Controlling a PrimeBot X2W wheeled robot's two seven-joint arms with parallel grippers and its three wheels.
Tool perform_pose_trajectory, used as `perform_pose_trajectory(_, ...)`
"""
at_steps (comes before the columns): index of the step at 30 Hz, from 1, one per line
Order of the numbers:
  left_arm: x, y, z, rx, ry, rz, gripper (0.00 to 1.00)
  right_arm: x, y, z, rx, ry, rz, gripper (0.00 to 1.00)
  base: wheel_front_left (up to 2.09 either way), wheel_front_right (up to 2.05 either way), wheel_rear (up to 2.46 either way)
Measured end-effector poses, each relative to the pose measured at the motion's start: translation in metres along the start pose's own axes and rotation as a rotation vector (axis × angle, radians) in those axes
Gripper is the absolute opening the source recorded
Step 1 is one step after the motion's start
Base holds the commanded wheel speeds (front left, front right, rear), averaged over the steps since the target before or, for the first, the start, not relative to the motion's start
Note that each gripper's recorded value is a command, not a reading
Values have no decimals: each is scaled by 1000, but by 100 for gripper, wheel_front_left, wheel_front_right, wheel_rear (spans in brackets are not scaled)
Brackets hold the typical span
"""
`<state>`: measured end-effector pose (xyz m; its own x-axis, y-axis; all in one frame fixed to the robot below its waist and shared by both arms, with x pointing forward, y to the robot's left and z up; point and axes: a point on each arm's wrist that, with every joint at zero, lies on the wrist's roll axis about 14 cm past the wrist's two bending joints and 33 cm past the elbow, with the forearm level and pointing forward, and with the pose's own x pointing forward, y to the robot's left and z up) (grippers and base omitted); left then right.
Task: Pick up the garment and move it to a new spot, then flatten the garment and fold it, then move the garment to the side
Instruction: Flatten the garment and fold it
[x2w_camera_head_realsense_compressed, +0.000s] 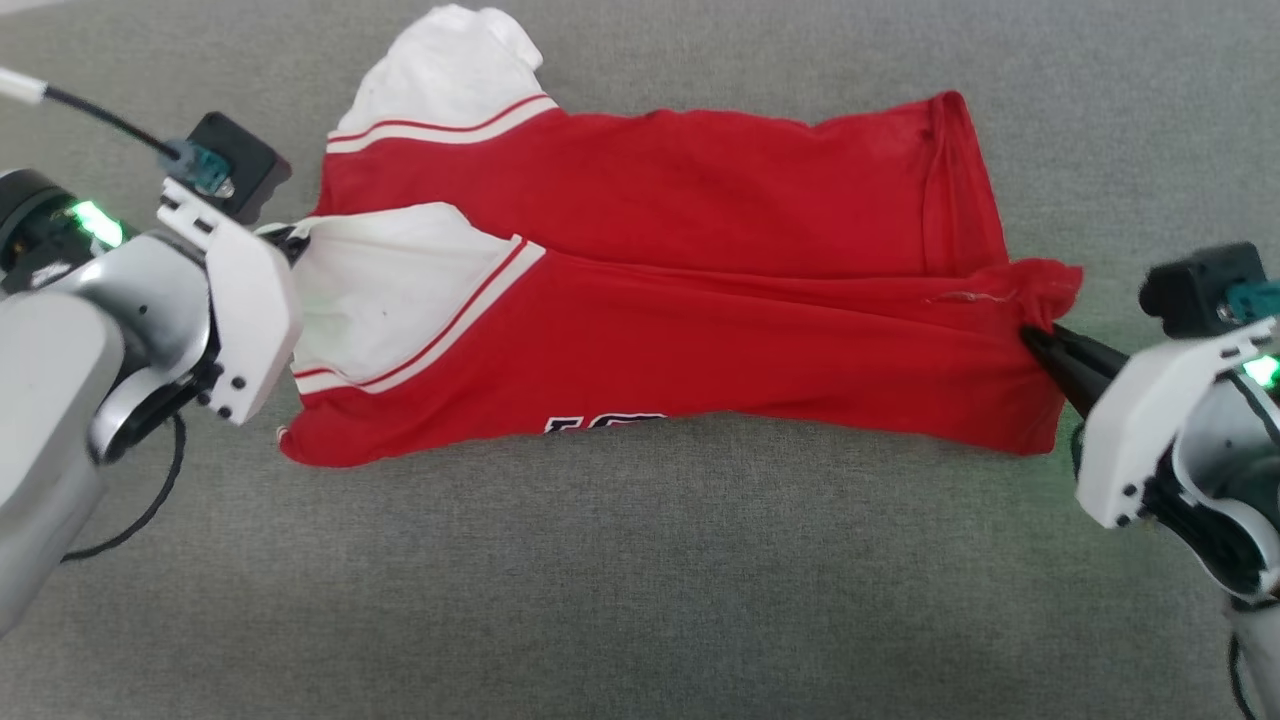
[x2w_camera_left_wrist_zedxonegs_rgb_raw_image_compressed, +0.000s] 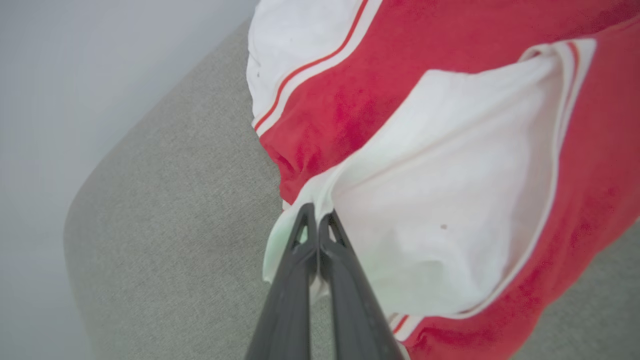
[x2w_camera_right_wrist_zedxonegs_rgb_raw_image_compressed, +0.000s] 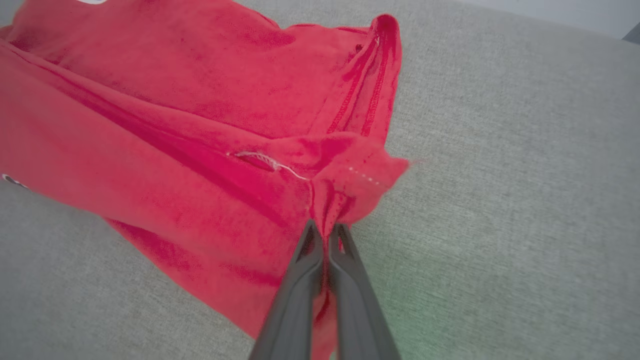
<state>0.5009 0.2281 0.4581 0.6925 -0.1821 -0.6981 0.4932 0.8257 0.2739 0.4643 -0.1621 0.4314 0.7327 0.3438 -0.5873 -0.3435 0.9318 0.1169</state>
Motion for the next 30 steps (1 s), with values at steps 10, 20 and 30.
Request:
perform_pose_trajectory(10,48,-11,-30,-84,120,-42,0,28,0,-29,34,126,6,16,0,0,0)
perform_pose_trajectory(20,48,1,-32,-191,145,-26,100,36,4,-19,-23,127,27,100,0,0,0)
perform_pose_trajectory(30,20,18,-22,-244,116,5,100,20,5,28,-48,-42,25,100,0,0,0)
